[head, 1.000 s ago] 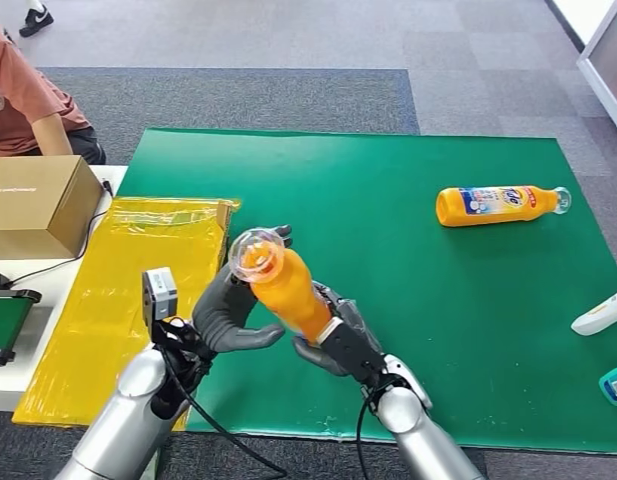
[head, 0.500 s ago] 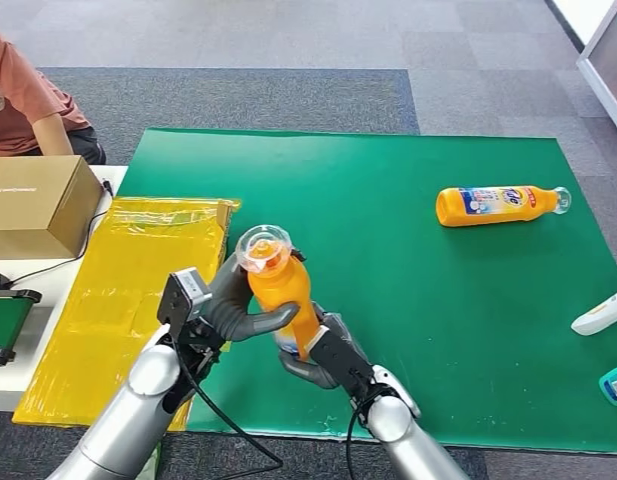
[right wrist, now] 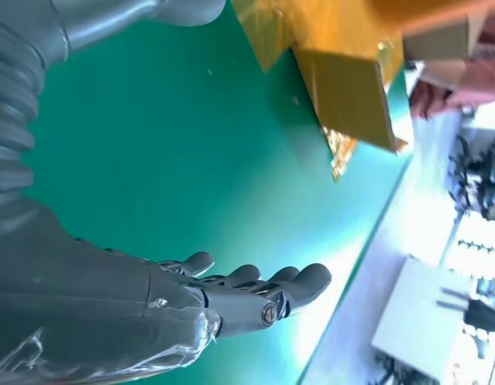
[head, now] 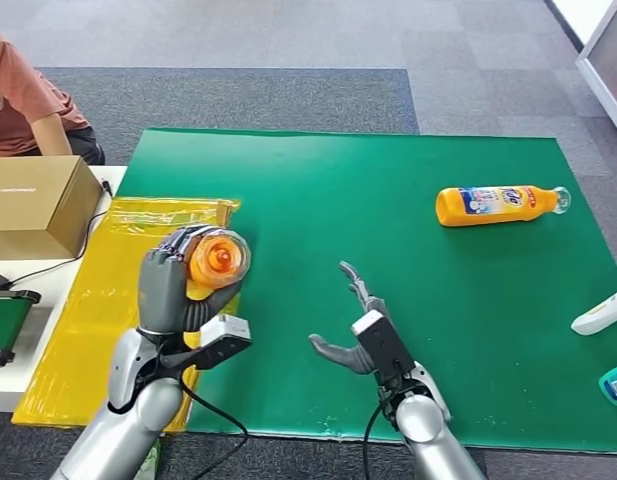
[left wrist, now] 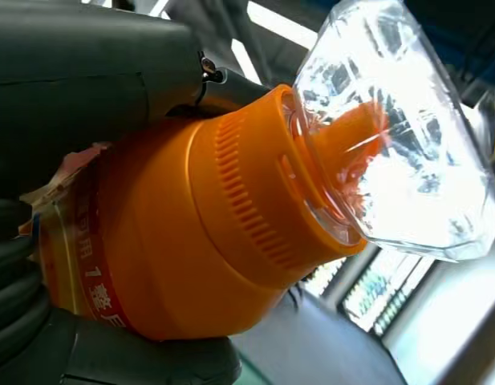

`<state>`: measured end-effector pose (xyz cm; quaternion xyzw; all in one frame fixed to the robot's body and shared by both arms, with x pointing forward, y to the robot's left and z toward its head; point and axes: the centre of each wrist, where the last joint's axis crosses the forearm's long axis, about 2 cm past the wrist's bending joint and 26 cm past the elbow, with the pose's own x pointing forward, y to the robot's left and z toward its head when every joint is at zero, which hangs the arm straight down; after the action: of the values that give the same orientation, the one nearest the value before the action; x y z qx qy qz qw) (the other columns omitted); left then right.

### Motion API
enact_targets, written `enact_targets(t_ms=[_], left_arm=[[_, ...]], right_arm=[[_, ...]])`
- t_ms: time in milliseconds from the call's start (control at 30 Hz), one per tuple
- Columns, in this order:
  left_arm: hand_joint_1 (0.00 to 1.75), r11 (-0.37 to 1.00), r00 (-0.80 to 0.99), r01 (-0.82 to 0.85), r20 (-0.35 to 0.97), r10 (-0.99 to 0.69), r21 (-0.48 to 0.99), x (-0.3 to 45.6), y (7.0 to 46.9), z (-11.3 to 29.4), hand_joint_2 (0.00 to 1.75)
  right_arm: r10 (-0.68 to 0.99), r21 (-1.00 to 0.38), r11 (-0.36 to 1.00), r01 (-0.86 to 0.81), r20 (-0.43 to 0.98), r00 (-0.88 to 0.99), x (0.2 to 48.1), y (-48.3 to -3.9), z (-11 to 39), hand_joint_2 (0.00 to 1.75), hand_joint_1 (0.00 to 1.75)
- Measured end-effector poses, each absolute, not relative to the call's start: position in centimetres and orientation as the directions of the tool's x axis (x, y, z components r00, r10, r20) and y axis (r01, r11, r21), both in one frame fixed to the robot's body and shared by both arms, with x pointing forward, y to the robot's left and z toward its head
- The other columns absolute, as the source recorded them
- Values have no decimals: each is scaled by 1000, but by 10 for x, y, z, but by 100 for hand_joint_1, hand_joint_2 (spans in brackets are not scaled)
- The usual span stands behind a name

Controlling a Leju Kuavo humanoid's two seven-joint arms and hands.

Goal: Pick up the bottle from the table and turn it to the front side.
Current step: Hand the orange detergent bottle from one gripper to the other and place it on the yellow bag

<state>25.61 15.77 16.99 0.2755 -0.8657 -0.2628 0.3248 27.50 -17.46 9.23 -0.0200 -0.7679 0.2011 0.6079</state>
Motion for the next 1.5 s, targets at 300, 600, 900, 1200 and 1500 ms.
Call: enact_targets(t_ms=[300, 600, 900, 1200, 1500], left_arm=[[175, 334, -449, -577, 52, -892, 745, 249, 162, 159, 175], [175, 175, -392, -414, -1, -920, 894, 268, 168, 117, 175], [131, 90, -451, -177, 0, -892, 980, 299, 194, 49, 175], [0, 102, -412, -110, 48, -910, 989, 302, 195, 34, 0], [0, 474, -484, -143, 357, -799, 868, 276, 182, 43, 0]], right_arm=[[237, -281, 951, -125, 929, -283, 281, -193, 108, 175, 0], [208, -256, 959, -119, 925, -318, 286, -196, 121, 175, 0], [139, -226, 960, -164, 896, -421, 297, -189, 149, 175, 0], [113, -232, 952, -201, 873, -475, 293, -178, 160, 175, 0], [139, -249, 952, -179, 870, -472, 284, -181, 153, 175, 0]])
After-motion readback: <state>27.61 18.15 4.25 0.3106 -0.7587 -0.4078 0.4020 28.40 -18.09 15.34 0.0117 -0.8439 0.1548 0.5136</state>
